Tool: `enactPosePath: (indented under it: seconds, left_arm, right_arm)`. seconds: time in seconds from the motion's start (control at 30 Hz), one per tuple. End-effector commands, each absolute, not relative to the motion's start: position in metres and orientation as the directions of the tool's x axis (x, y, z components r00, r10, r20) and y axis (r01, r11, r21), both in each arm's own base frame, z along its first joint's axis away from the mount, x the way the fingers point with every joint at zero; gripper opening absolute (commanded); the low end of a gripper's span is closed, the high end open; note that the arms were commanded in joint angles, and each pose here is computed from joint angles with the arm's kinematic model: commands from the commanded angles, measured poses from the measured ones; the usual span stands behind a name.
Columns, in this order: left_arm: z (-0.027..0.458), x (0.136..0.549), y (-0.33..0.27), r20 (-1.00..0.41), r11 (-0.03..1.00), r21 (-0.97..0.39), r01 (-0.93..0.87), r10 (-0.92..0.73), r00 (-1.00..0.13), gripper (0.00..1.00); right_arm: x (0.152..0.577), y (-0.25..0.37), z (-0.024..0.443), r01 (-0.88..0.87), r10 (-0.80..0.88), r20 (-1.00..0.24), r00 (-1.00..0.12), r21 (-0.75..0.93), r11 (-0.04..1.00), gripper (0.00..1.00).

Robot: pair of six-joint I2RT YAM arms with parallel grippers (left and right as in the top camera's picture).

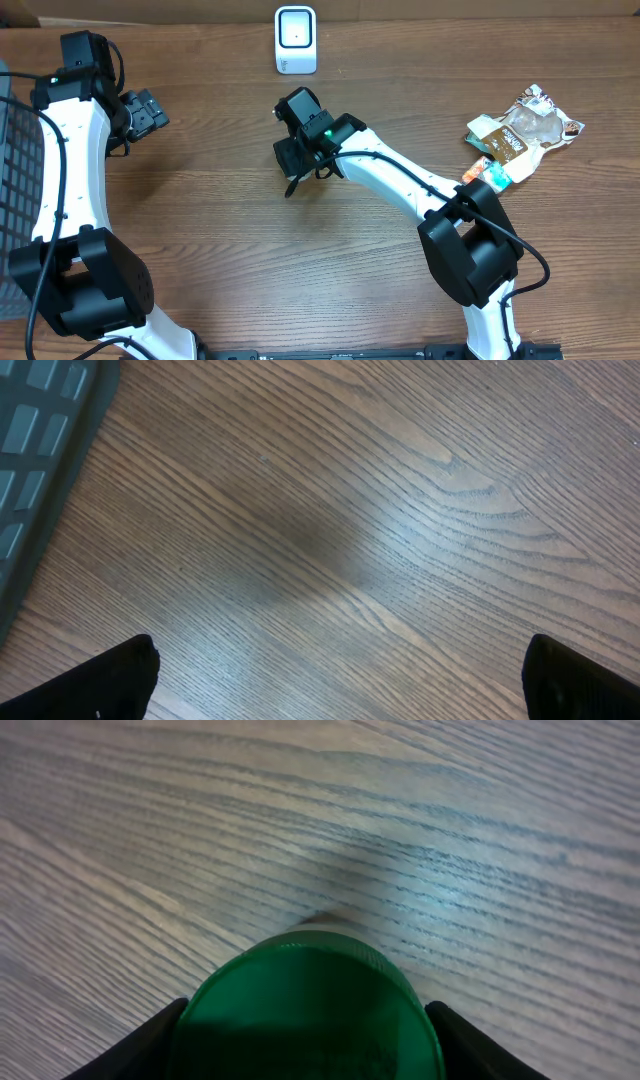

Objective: Scan the item barcode
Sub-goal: 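Lift the jar with the right gripper toward the white scanner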

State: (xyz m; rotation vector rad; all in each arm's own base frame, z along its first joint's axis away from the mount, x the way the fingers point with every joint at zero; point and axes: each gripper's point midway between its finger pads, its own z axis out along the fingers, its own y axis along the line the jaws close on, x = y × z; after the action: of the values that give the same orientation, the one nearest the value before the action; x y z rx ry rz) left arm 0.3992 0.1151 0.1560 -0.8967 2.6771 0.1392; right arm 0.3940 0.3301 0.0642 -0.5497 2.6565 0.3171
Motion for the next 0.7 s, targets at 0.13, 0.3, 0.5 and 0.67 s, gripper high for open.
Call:
enactPosePath:
  seconds: [0.13,0.3,0.5,0.67]
  left_arm:
    - [0.164,0.401,0.118,-0.346,0.793,-0.007,-0.609,-0.573,-0.743,1.0]
    - [0.164,0.401,0.118,-0.346,0.793,-0.007,-0.609,-0.573,-0.743,0.99]
    - [0.164,0.401,0.118,-0.346,0.793,-0.007,-0.609,-0.573,-0.743,0.99]
    - [0.164,0.401,0.118,-0.346,0.793,-0.006,-0.609,-0.573,-0.743,1.0]
  right_arm:
    - [0.398,0.328,0.069,0.021,0.125,-0.337,-0.933,0.297,0.955,0.51]
    - [0.394,0.325,0.067,0.12,0.215,-0.314,-0.925,0.297,0.947,0.77]
    - [0.405,0.331,0.093,-0.198,-0.099,-0.437,-0.894,0.186,0.962,1.0]
    - [0.413,0.337,0.129,-0.553,-0.478,-0.509,-0.715,-0.007,0.833,1.0]
